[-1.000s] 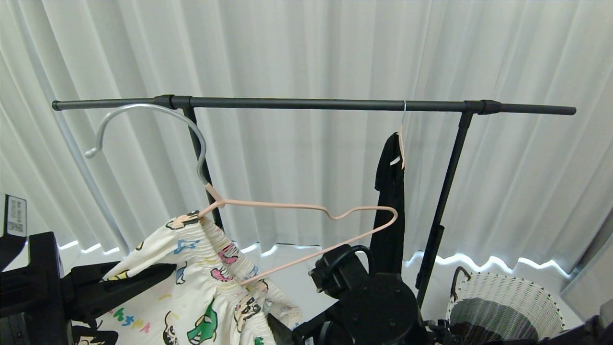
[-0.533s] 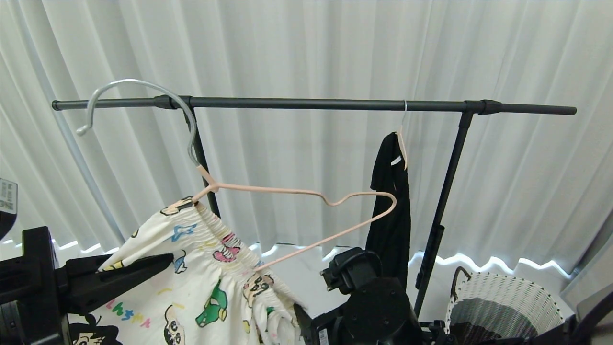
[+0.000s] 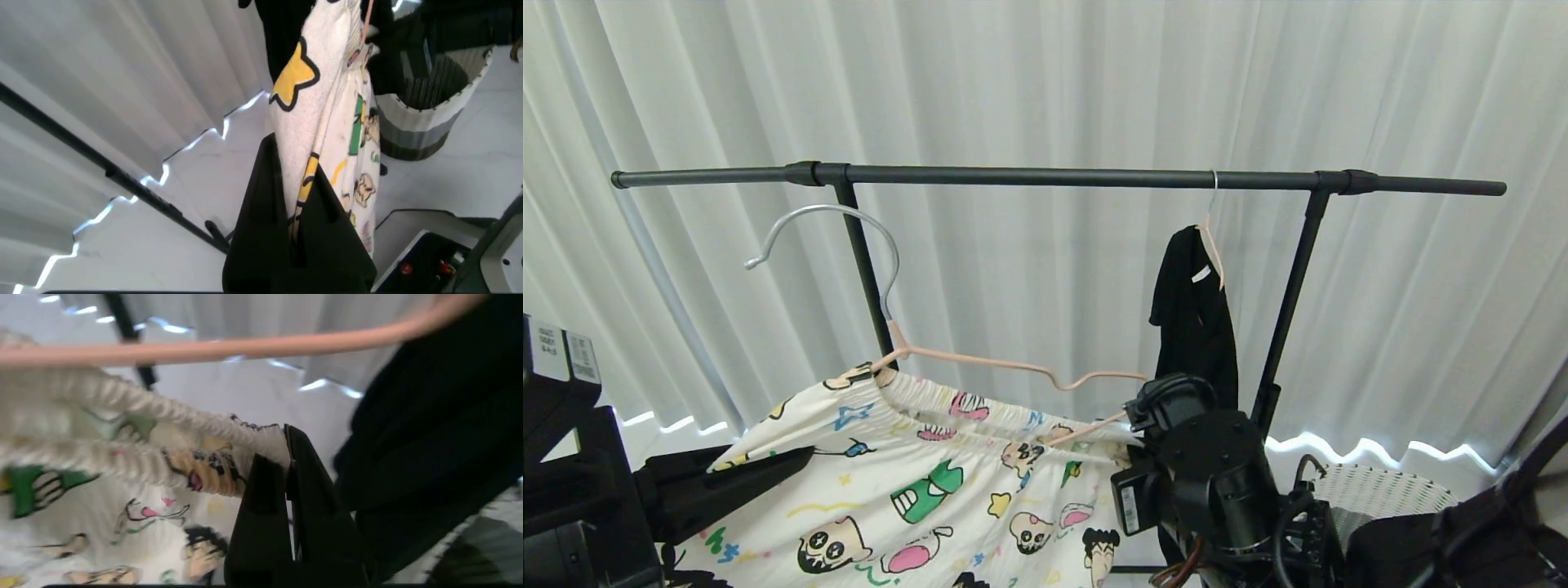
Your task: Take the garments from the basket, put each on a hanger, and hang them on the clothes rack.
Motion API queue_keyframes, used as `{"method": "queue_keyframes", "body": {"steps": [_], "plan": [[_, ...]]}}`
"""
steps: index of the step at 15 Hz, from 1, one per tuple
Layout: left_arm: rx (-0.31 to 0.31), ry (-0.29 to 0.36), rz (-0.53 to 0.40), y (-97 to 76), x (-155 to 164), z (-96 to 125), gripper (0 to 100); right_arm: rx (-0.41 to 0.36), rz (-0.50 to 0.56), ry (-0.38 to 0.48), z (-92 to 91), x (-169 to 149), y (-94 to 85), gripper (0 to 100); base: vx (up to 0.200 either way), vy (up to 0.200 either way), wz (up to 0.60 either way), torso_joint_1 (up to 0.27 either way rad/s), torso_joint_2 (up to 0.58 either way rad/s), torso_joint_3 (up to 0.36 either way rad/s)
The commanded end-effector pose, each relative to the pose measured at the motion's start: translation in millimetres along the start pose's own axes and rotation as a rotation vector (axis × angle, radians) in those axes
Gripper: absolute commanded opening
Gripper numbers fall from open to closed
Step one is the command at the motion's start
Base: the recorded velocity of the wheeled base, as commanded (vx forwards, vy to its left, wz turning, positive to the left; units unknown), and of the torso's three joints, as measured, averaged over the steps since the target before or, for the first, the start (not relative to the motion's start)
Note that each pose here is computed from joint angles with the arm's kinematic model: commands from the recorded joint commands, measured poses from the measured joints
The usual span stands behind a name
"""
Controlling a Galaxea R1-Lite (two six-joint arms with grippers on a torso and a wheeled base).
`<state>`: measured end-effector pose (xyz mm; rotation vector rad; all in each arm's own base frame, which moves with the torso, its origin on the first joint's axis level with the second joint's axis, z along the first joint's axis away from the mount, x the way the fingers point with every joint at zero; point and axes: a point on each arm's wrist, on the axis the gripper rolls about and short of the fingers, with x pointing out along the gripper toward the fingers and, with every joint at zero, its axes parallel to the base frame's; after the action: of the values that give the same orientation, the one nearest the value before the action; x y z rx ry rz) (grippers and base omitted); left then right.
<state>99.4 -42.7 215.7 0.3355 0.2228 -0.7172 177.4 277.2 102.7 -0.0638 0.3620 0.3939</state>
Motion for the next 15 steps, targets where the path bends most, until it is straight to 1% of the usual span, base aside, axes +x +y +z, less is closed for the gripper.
{"method": "queue_keyframes", "body": {"steps": [1, 3, 5, 8, 10, 12, 13, 14, 15], "plan": [[-0.004, -0.006, 0.026, 2.2, -1, -1, 0, 0.007, -0.050, -0.024, 12.6, 4, -18.8, 0, 0.000, 0.000, 0.00, 0.000, 0.00, 0.000], [0.001, -0.014, 0.025, -0.8, -5, -4, 0, -0.011, -0.077, -0.030, 17.7, 9, -29.6, 0, 0.000, 0.000, 0.00, 0.000, 0.00, 0.000], [-0.001, 0.002, 0.019, -3.2, -5, -11, 0, -0.016, -0.069, -0.037, 22.9, 9, -35.5, 0, 0.000, 0.000, 0.00, 0.000, 0.00, 0.000], [0.001, 0.066, -0.004, -7.6, 0, -28, 0, -0.022, -0.039, -0.068, 36.1, 1, -43.5, 0, 0.000, 0.000, 0.00, 0.000, 0.00, 0.000], [0.014, 0.144, -0.013, -7.2, 10, -39, 0, -0.029, -0.015, -0.088, 44.1, -6, -45.5, 0, 0.000, 0.000, 0.00, 0.000, 0.00, 0.000], [-0.008, 0.255, 0.094, 0.2, 24, -43, 0, -0.047, -0.005, -0.112, 54.4, -15, -46.3, 0, 0.000, 0.000, 0.00, 0.000, 0.00, 0.000], [-0.030, 0.282, 0.138, 4.2, 29, -41, 0, -0.058, 0.011, -0.122, 60.4, -22, -46.6, 0, 0.000, 0.000, 0.00, 0.000, 0.00, 0.000], [-0.061, 0.269, 0.148, 6.2, 30, -38, 0, -0.070, 0.037, -0.130, 64.8, -30, -46.7, 0, 0.000, 0.000, 0.00, 0.000, 0.00, 0.000], [-0.077, 0.250, 0.150, 6.2, 30, -35, 0, -0.082, 0.058, -0.137, 66.7, -36, -44.7, 0, 0.000, 0.000, 0.00, 0.000, 0.00, 0.000]]}}
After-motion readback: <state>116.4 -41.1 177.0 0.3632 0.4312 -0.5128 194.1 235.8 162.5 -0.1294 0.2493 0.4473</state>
